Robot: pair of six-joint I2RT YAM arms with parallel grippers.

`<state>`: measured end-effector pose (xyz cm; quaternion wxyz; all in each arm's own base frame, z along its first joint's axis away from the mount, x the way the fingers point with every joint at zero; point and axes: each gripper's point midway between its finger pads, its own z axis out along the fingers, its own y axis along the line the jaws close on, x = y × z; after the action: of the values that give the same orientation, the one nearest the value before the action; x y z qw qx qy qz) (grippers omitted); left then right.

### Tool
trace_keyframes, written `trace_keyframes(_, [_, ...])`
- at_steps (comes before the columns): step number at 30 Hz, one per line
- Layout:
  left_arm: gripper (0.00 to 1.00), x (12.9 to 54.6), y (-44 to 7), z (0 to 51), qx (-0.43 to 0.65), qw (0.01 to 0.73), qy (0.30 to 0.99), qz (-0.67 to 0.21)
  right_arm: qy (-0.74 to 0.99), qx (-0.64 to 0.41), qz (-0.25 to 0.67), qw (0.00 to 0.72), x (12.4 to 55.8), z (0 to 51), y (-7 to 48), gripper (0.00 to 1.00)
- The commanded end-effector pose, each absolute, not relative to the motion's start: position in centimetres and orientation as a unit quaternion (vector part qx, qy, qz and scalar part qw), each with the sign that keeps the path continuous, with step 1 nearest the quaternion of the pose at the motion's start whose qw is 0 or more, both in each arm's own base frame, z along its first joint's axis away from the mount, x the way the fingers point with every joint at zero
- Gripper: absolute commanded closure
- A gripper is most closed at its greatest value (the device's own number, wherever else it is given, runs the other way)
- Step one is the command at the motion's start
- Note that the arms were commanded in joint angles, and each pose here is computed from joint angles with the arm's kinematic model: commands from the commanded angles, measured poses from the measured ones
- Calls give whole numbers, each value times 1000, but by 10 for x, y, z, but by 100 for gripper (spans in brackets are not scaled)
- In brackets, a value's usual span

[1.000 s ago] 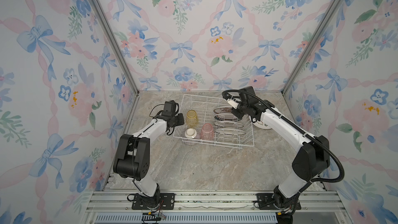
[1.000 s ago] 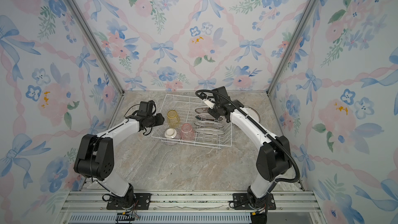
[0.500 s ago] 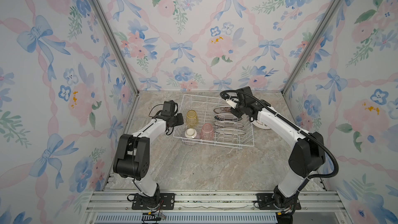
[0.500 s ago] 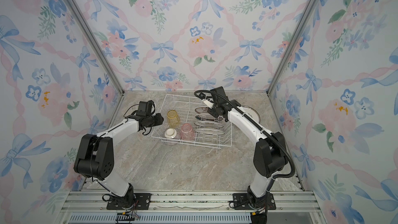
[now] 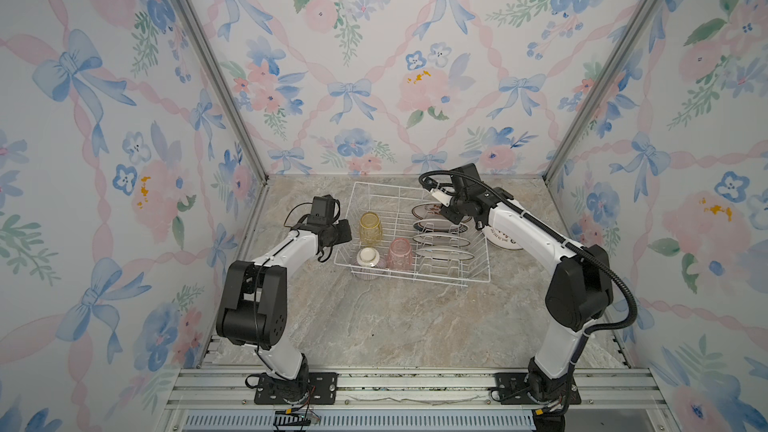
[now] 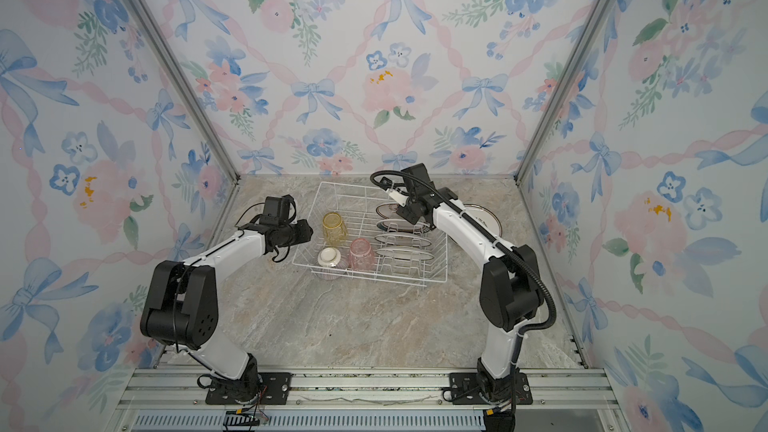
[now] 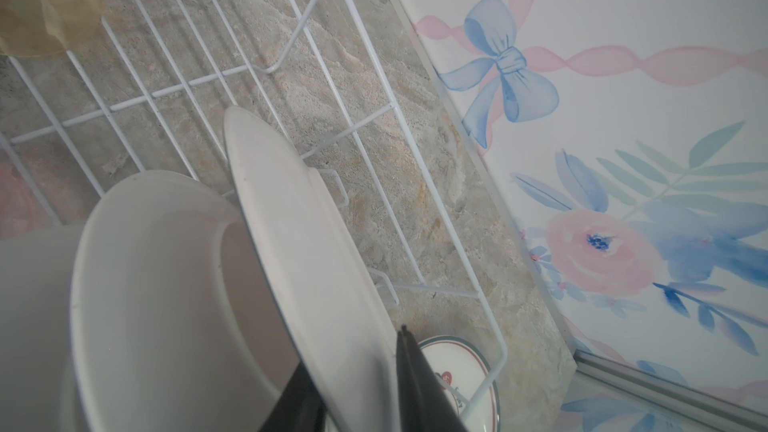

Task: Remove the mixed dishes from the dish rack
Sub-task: 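Lower the right gripper and grip the next printed plate in the rack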

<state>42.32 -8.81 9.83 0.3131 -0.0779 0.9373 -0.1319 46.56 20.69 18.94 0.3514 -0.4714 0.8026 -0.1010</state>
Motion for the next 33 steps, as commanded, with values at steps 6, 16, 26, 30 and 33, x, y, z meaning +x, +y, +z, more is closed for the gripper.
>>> trace_keyframes(6, [63, 419, -81, 104, -83, 324, 934, -129, 802, -488, -92, 331, 463, 184, 207, 81])
trace_keyframes(16, [63, 420, -80, 102, -86, 322, 934, -129, 786, -505, -129, 332, 465, 180, 204, 93])
trace_keyframes(26, [64, 420, -80, 103, -86, 323, 934, -129, 748, -486, -195, 407, 470, 209, 197, 100])
trace_keyframes(30, [64, 420, -81, 104, -86, 323, 933, -130, 735, -475, -206, 437, 469, 226, 197, 100])
trace_keyframes(33, [64, 420, -81, 104, -86, 323, 933, -131, 732, -463, -205, 456, 468, 241, 196, 100])
